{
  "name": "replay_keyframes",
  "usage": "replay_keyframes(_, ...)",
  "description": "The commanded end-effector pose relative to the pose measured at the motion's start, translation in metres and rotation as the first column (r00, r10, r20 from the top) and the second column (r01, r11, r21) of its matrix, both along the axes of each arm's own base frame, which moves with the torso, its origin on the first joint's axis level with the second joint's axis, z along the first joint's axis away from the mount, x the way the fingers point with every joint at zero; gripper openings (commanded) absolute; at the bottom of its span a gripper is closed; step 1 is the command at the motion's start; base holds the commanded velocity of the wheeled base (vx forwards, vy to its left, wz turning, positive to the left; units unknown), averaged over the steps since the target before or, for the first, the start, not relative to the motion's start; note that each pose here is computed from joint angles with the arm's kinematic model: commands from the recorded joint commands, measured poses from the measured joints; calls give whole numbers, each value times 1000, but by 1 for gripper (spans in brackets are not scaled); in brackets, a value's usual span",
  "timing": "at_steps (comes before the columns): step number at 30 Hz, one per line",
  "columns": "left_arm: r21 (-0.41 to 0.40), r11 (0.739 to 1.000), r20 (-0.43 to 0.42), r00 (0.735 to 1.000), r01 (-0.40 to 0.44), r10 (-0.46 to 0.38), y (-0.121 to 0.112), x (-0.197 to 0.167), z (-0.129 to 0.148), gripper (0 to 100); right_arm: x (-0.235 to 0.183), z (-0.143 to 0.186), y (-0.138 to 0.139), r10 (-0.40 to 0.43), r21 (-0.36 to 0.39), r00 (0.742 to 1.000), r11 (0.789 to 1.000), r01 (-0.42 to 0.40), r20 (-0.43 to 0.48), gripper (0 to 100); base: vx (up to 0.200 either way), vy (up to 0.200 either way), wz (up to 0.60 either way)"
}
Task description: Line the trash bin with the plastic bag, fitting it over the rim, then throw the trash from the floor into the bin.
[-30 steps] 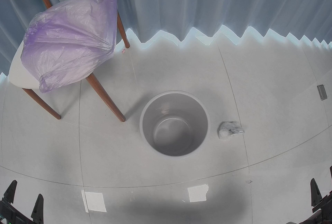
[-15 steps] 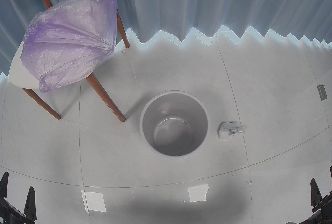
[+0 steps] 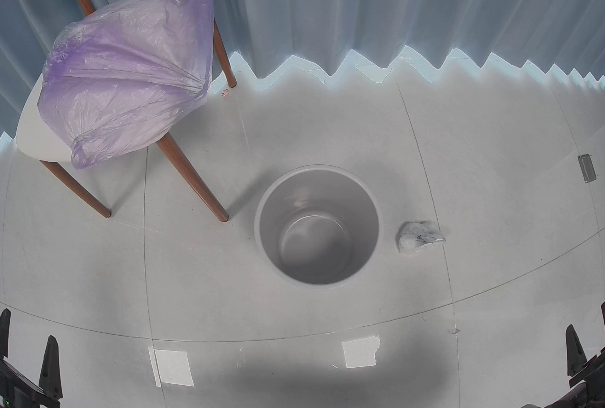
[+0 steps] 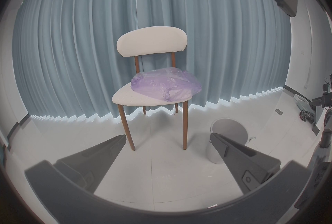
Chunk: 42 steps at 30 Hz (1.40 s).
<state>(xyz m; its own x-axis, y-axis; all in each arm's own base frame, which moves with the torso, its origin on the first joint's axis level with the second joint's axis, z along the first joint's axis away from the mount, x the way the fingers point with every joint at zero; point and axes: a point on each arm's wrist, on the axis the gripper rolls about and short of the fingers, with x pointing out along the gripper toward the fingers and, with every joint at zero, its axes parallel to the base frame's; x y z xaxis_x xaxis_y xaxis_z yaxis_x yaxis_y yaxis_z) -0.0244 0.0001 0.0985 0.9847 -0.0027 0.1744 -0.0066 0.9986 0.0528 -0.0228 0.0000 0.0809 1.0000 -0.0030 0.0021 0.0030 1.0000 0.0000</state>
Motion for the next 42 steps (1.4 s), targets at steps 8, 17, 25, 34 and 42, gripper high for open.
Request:
replay_keyframes(8,0,1000,58,998,-17,17,0,-1,1,100,0,-5,0,0,0,1000,1000,0,-1,100,0,0,0)
replay_keyframes(17,75,997,80,997,1,-7,0,-3,5,100,0,-5,0,0,0,1000,1000,0,-1,100,0,0,0)
replay_keyframes(25,105,989,78,991,101,-109,-3,-2,34,100,0,-5,0,0,0,1000,1000,0,-1,100,0,0,0)
replay_keyframes(34,181,974,-22,991,134,-132,-4,23,74,100,0,-5,0,0,0,1000,1000,0,-1,100,0,0,0)
replay_keyframes(42,193,953,-149,967,233,-206,-6,63,104,100,0,-5,0,0,0,1000,1000,0,-1,100,0,0,0)
